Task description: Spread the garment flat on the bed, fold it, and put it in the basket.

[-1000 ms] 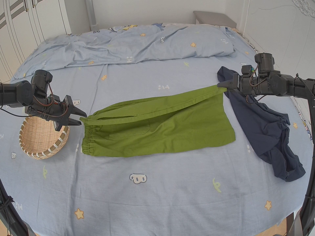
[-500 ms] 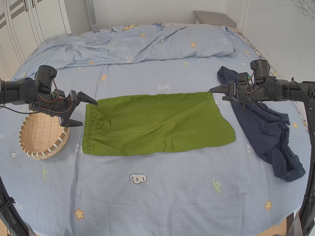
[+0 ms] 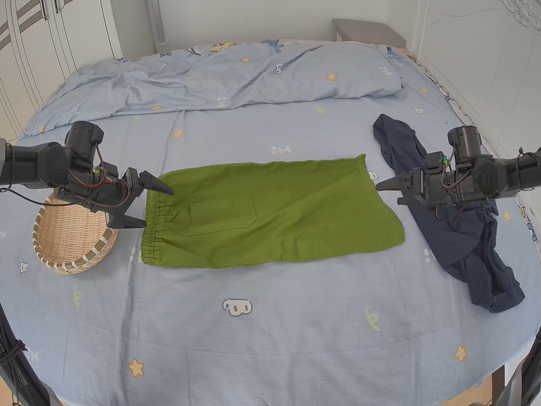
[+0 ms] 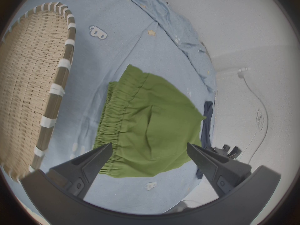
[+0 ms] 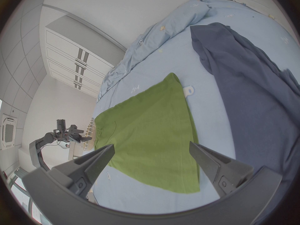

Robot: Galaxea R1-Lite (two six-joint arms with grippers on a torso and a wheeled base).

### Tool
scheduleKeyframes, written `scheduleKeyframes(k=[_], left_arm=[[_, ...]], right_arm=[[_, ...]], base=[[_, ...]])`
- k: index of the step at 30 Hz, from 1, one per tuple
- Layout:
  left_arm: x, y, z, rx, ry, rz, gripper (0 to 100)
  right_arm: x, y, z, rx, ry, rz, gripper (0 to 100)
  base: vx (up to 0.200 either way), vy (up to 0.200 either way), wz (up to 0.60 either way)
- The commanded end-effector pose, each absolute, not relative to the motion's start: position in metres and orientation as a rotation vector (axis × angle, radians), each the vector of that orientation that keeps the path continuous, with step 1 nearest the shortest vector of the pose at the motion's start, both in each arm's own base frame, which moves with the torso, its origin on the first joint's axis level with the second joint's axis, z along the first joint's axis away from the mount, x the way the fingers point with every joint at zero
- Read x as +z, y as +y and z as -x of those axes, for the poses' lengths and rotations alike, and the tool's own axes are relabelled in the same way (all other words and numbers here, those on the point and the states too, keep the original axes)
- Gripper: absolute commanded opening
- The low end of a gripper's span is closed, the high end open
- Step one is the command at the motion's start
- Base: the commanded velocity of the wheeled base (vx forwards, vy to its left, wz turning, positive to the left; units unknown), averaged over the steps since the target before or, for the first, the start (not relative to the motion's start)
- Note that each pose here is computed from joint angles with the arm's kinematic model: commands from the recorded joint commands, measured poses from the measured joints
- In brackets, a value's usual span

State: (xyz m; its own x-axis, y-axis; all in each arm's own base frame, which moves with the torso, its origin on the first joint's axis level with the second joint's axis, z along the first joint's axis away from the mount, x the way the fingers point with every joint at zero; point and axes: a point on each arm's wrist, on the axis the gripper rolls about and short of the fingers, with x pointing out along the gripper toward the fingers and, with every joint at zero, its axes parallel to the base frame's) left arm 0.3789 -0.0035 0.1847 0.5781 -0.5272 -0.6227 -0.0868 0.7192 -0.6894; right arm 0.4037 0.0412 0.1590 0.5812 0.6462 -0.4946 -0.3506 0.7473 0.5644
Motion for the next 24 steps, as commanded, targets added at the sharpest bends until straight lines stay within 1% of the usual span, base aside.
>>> scheduleKeyframes(k=[1,7,12,24], left_arm=[[0.138,0.013,-0.369,-0.322,0.982,0.614,100],[0.121,0.016,-0.373,-0.329,0.94,0.603,100],[0.109,0.018,-0.378,-0.321,0.956,0.608,100],[0.107,0.014,-0.388,-0.347,0.879,0.596,100]], right_arm=[[0.185,0.03,-0.36,0.616,0.648,-0.432,100],[0.189,0.033,-0.346,0.621,0.65,-0.443,100],[0.188,0.033,-0.345,0.62,0.653,-0.446,100],[0.184,0.036,-0.345,0.627,0.668,-0.442,100]], base=[[0.0,0.0,0.0],[0.0,0.0,0.0],[0.0,0.0,0.0],[0.0,0.0,0.0]])
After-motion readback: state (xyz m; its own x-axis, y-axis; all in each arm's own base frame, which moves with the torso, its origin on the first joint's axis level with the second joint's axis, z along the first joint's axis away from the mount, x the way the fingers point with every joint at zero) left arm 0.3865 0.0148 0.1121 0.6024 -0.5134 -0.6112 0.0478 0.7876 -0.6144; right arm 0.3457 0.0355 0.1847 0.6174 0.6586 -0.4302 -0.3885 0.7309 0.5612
